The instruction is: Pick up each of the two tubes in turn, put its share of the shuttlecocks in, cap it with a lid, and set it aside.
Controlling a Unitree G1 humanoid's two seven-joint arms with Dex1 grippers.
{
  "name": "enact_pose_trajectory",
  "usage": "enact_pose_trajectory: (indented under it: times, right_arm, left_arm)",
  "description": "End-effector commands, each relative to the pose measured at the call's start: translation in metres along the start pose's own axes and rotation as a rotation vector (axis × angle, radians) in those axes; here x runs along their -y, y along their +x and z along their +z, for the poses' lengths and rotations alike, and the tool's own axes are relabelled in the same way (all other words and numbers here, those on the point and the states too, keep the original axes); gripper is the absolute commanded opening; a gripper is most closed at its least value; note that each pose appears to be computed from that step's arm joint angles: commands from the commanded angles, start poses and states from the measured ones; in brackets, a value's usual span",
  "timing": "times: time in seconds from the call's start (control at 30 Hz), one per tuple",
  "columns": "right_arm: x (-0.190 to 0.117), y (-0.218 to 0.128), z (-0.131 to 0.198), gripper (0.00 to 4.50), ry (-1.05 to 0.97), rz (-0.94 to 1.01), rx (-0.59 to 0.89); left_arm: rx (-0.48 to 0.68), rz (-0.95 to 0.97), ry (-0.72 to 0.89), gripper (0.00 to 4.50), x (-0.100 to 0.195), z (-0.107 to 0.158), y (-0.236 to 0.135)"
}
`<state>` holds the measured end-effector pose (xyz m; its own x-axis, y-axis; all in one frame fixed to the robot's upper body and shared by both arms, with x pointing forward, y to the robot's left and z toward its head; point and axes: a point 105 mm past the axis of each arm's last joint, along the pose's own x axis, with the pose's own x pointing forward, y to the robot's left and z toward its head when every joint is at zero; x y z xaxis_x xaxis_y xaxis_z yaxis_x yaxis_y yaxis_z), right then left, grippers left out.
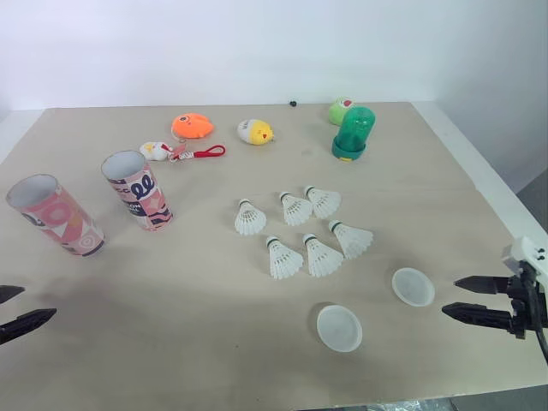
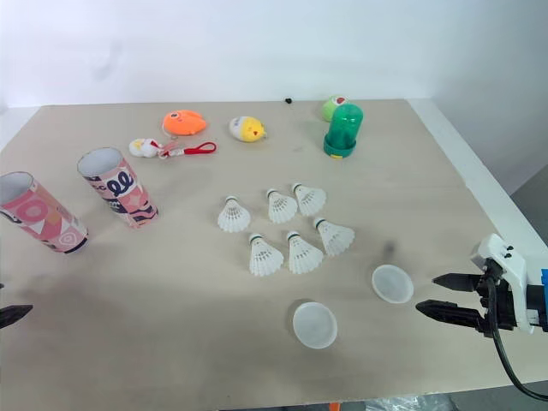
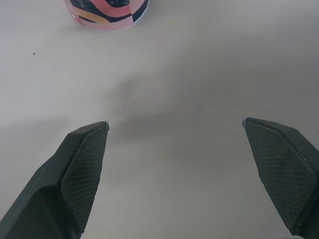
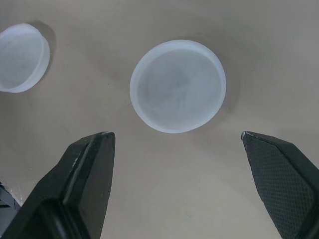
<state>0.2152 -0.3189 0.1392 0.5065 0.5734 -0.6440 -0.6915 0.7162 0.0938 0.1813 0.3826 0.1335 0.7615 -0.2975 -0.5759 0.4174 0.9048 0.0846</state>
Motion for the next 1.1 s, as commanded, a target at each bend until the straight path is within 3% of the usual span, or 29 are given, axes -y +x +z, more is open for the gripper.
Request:
enact_pose_trajectory:
  times: [0.03,0.77,0.9,1.0,1.1]
  right_arm:
    - [-0.001,-0.002,0.008,4.35,-0.03,-0.001,0.018]
    - [-0.005,-0.003,0.01,4.35,-0.019,0.026,0.023]
    - [-0.021,-0.004,0.042,4.35,-0.059,0.1,0.136]
    - [-0.059,0.01,0.099,4.35,-0.198,0.238,0.332]
    - [-0.098,0.037,0.136,4.35,-0.317,0.37,0.44]
  left_arm:
    - [0.019,0.001,0.017,4.5,0.0,0.006,-0.002]
    - [0.021,0.023,-0.012,4.5,-0.007,0.005,-0.007]
    - [0.071,0.022,-0.019,4.5,-0.002,0.01,0.001]
    - [0.185,0.077,-0.024,4.5,0.007,0.009,0.015]
    - [0.3,0.147,-0.073,4.5,0.014,0.004,0.029]
